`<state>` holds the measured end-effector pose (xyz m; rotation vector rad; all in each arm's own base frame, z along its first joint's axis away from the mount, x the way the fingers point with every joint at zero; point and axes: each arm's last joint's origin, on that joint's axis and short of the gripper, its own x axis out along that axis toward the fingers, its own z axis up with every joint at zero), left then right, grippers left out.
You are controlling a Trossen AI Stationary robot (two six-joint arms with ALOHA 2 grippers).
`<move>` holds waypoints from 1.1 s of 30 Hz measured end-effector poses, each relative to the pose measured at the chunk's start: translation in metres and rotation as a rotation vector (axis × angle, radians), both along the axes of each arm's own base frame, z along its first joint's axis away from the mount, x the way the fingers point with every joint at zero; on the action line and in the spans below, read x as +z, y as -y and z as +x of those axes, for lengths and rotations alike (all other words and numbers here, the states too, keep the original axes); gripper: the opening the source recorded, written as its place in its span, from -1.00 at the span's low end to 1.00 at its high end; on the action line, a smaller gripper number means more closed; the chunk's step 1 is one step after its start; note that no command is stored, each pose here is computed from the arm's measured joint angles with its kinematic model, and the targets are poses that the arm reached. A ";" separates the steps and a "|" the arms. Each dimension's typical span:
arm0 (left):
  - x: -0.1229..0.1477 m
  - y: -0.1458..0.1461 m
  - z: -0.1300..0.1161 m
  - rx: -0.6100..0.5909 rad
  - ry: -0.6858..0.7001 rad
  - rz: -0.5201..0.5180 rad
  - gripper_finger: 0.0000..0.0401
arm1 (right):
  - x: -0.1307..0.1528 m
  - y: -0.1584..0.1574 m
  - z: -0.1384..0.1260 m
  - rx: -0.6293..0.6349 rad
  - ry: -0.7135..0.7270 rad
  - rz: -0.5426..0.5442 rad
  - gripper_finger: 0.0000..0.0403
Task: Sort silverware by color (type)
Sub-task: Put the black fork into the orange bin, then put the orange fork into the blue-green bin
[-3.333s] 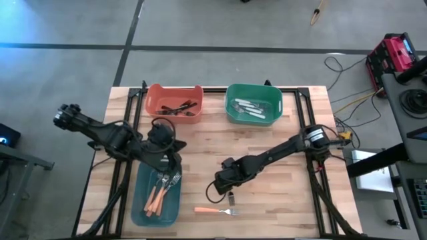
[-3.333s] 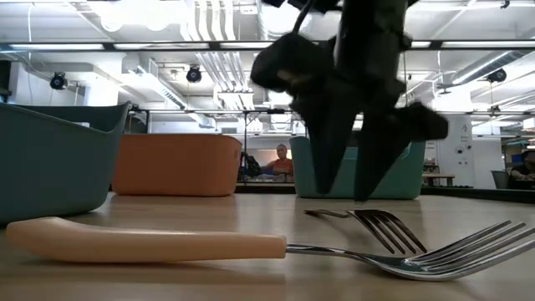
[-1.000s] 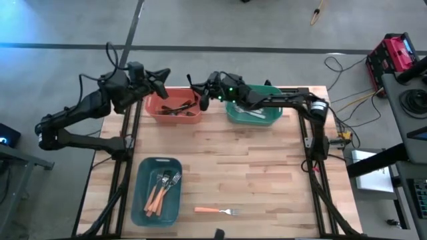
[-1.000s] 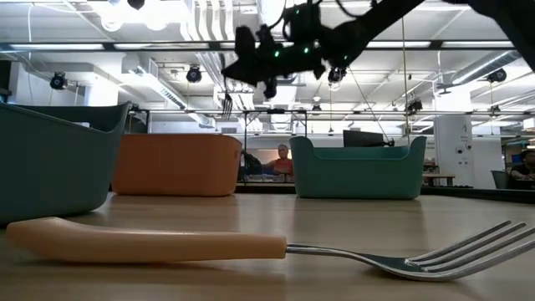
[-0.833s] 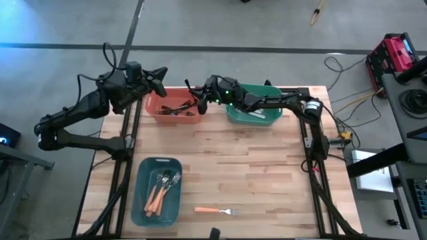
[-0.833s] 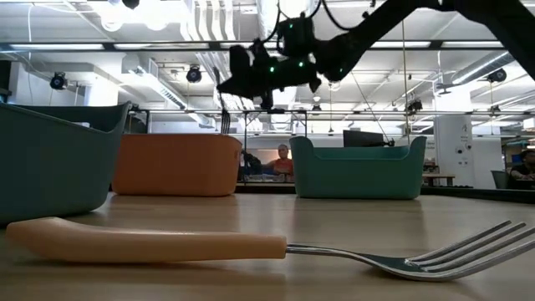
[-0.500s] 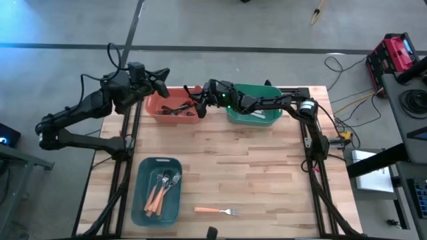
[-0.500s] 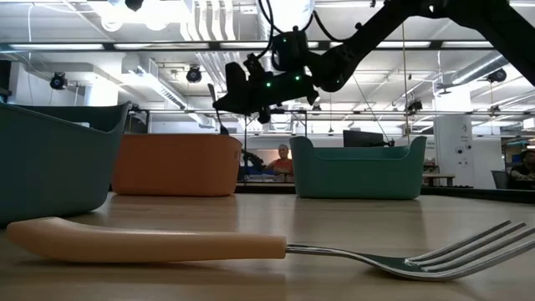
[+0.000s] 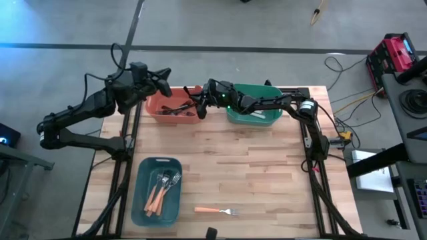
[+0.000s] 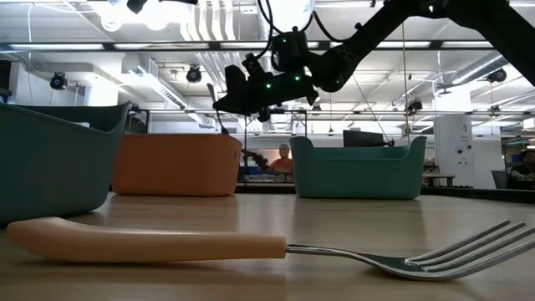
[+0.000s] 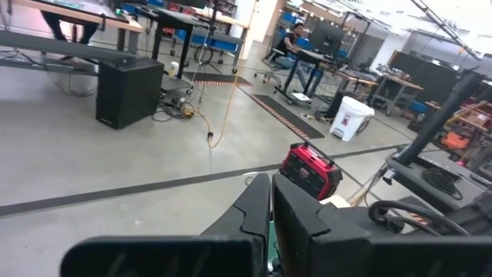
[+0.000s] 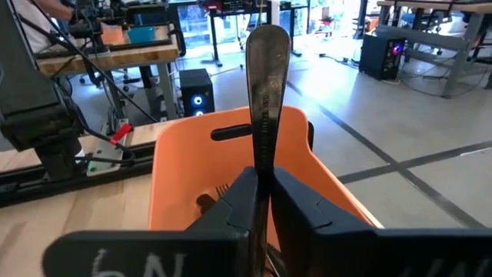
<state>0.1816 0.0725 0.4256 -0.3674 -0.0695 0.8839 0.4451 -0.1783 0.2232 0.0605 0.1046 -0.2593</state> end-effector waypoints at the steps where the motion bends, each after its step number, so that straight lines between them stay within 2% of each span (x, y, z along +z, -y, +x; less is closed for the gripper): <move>1: 0.000 0.000 0.000 0.012 -0.001 0.001 -1.00 | 0.000 0.000 0.000 0.000 0.000 0.001 -0.84; 7: 0.000 -0.001 -0.001 0.046 0.010 0.000 -1.00 | 0.000 0.000 0.000 -0.003 0.006 0.023 -0.55; 12: 0.000 -0.001 -0.001 0.046 0.004 -0.002 -1.00 | 0.000 0.000 -0.002 -0.009 -0.019 0.056 -0.39; 17: -0.003 -0.001 -0.001 0.046 -0.026 -0.011 -1.00 | 0.032 -0.003 -0.016 -0.013 -0.069 0.069 -0.33; 20: -0.004 -0.001 -0.002 0.045 -0.042 -0.016 -1.00 | 0.056 -0.006 -0.024 -0.022 -0.121 0.118 -0.34; 24: -0.006 0.000 -0.002 0.012 -0.058 -0.029 -1.00 | 0.087 -0.010 -0.039 -0.064 -0.267 0.292 -0.41; 27: -0.003 0.004 -0.004 -0.084 -0.045 -0.073 -1.00 | 0.121 -0.009 -0.065 -0.150 -0.431 0.454 -0.51; 29: -0.002 0.007 -0.005 -0.145 -0.038 -0.111 -1.00 | 0.138 -0.005 -0.090 -0.247 -0.562 0.519 -0.61; 33: -0.005 0.010 -0.003 -0.230 -0.049 -0.148 -1.00 | 0.144 0.007 -0.128 -0.406 -0.799 0.612 -0.84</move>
